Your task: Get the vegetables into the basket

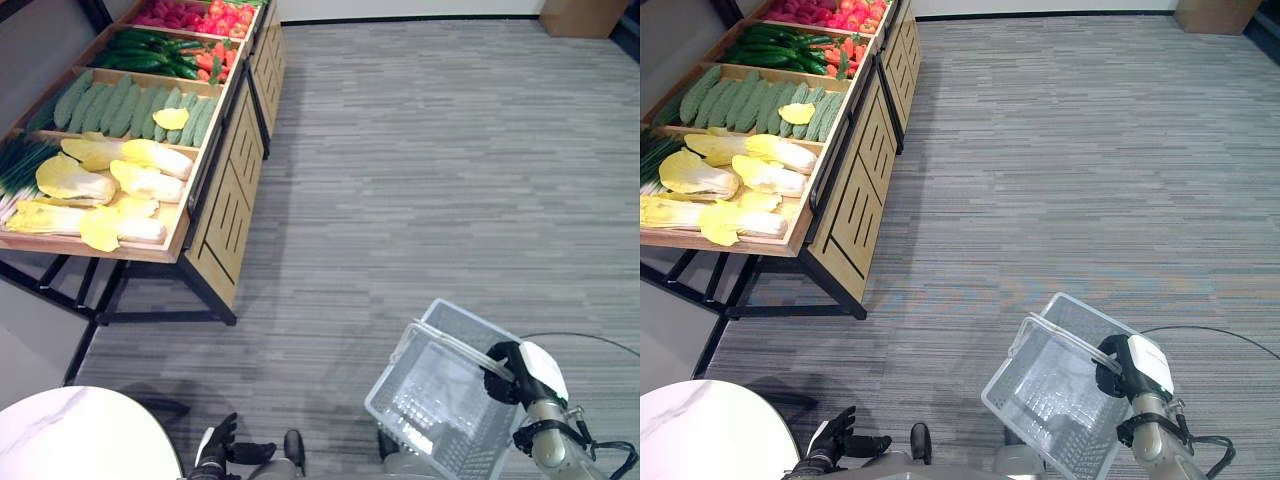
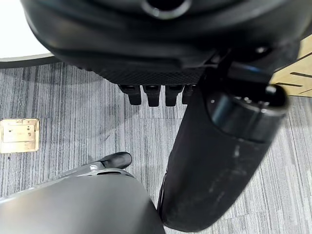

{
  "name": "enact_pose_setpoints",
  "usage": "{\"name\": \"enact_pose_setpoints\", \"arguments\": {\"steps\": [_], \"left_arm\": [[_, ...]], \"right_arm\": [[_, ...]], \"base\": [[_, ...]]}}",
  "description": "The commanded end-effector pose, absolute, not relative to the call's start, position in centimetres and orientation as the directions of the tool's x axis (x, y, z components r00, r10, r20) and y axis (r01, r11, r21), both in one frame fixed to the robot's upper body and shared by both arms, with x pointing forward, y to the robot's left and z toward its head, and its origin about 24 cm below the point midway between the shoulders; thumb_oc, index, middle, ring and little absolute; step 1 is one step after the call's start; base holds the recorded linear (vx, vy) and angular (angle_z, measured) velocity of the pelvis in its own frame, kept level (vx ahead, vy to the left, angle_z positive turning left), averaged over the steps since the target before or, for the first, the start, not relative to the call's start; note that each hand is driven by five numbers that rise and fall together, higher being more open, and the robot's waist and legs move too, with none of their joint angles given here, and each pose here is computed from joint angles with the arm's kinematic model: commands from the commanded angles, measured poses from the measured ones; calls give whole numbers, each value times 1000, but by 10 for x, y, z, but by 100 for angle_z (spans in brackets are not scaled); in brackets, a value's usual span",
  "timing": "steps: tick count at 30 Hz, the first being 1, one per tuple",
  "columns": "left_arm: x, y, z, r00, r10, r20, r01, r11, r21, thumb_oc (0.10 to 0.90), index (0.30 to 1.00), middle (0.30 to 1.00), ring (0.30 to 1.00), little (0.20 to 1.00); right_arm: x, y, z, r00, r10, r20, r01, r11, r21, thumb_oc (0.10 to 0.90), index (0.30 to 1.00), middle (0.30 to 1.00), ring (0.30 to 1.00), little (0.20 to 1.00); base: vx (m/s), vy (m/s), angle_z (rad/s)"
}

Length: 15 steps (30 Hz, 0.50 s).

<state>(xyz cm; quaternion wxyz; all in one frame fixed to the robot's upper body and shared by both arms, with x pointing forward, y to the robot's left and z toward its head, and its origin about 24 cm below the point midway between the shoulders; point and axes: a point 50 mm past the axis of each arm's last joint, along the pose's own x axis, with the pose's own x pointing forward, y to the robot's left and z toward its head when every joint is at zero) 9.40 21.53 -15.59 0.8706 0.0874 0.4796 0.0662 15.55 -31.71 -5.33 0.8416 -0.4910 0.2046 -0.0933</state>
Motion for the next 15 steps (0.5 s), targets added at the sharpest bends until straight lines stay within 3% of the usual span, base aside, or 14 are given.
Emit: {"name": "enact_pose_setpoints", "arguments": {"steps": [1, 5, 15], "left_arm": [[117, 202, -150, 605, 174, -777, -48, 982, 183, 900, 1000, 1000, 1000, 1000], [120, 207, -148, 611, 189, -769, -62, 980, 191, 900, 1000, 1000, 1000, 1000], [115, 206, -151, 592, 186, -784, -61, 980, 187, 900, 1000, 1000, 1000, 1000]], "right_arm": [[230, -316, 19, 920, -352, 175, 341, 495, -799, 400, 300, 300, 300, 300], [233, -312, 17, 928, -336, 160, 317, 491, -811, 400, 300, 300, 300, 300], [219, -318, 11, 924, -358, 136, 306, 478, -823, 400, 300, 300, 300, 300]], "base": [[17, 172, -57], [181, 55, -39], [271, -113, 32]]}}
